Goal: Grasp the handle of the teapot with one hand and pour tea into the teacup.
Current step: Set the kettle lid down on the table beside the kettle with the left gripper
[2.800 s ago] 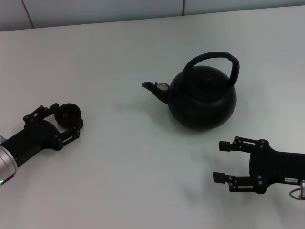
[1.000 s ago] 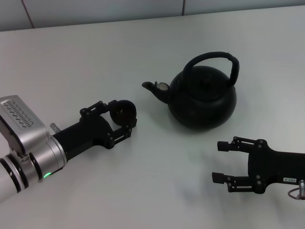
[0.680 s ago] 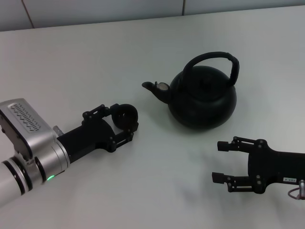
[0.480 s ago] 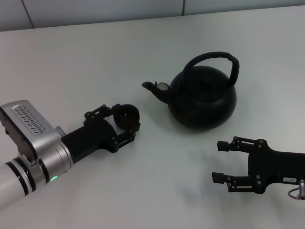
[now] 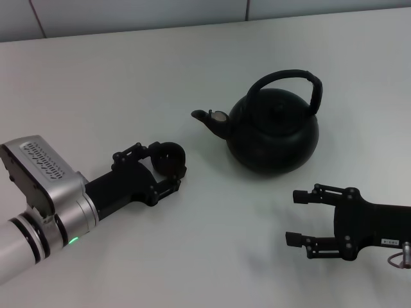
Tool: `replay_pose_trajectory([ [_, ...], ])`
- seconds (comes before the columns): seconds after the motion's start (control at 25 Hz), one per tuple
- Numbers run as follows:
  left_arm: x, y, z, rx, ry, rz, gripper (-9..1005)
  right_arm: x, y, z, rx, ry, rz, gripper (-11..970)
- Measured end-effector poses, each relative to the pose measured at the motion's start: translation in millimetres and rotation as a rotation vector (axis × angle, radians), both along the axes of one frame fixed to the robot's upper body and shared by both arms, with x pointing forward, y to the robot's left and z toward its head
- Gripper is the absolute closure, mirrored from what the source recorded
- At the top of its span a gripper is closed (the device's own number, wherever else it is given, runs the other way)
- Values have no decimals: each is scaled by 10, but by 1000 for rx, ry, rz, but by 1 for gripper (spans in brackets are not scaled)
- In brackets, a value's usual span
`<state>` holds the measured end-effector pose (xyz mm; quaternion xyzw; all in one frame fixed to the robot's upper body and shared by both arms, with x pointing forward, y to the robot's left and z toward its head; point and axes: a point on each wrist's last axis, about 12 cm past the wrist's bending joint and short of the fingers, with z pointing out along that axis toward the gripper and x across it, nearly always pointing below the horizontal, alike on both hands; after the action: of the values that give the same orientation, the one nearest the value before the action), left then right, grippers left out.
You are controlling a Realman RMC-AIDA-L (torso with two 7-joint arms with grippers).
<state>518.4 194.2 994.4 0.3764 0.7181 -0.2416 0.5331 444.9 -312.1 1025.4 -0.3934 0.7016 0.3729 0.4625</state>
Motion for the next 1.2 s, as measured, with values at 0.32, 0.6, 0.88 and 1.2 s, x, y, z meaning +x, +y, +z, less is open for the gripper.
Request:
replay_pose_trajectory([
  [0.32, 1, -1, -4, 3, 3, 1, 198, 1, 1, -4, -3, -1, 0, 147],
  [0.6, -3, -25, -12, 5, 11, 0, 186, 1, 1, -5, -4, -3, 0, 147],
  [0.88, -2, -43, -19, 1, 22, 13, 174, 1, 0, -4, -3, -3, -1, 147],
  [1.2, 0, -44, -18, -3, 23, 18, 161, 11, 2, 1, -3, -2, 1, 147],
])
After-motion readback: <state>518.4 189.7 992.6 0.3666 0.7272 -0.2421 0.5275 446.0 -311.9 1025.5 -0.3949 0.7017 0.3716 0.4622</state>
